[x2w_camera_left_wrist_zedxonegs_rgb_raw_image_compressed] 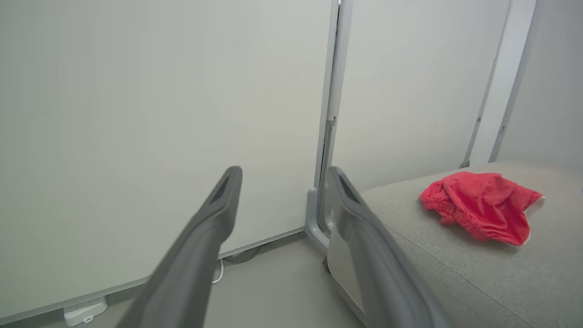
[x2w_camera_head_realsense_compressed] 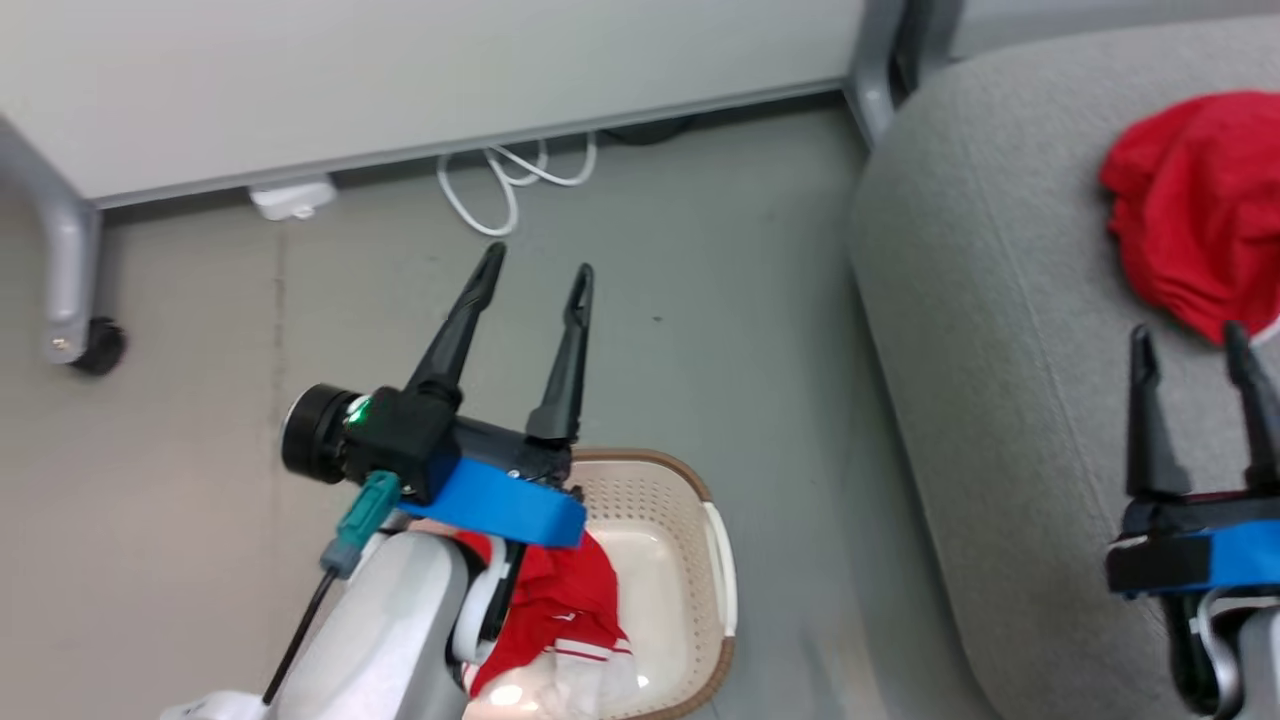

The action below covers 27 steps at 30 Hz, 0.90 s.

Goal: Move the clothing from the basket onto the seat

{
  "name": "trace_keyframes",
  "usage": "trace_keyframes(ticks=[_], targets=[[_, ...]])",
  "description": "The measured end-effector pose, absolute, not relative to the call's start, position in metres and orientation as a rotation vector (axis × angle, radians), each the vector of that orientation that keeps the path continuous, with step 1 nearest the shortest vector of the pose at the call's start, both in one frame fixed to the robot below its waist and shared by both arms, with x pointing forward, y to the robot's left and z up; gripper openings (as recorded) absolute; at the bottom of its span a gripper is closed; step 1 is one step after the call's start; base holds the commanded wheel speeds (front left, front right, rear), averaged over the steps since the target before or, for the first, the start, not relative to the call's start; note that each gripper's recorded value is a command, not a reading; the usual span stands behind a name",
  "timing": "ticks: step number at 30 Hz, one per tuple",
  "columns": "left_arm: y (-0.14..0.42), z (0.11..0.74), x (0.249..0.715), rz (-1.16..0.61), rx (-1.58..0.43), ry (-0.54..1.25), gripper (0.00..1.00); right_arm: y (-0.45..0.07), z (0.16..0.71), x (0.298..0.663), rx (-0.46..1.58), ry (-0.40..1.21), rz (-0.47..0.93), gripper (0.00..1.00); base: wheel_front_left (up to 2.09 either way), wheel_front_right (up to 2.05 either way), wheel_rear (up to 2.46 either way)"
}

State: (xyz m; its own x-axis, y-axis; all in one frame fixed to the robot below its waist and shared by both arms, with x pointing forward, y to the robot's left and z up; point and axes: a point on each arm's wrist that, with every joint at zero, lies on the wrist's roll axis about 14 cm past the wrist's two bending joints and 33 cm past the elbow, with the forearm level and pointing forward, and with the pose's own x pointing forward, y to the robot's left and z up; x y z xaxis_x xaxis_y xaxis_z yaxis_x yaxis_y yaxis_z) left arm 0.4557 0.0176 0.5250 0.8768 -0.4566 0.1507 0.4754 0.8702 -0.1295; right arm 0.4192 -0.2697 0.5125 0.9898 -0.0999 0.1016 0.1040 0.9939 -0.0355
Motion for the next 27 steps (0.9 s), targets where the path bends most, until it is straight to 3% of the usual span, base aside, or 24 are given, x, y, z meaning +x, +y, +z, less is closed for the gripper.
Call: trace_keyframes(ticks=[10,27], targets=[[0.096,0.538,0.425,-0.274,-0.134,-0.150,1.00,-0.199,0.531,0.413,0.038,-0.164,0.053,1.00,0.00,0.00,0.00],[0.152,0.525,0.371,-0.129,-0.097,-0.127,1.00,-0.184,0.540,0.380,0.026,-0.186,0.079,1.00,0.00,0.00,0.00]])
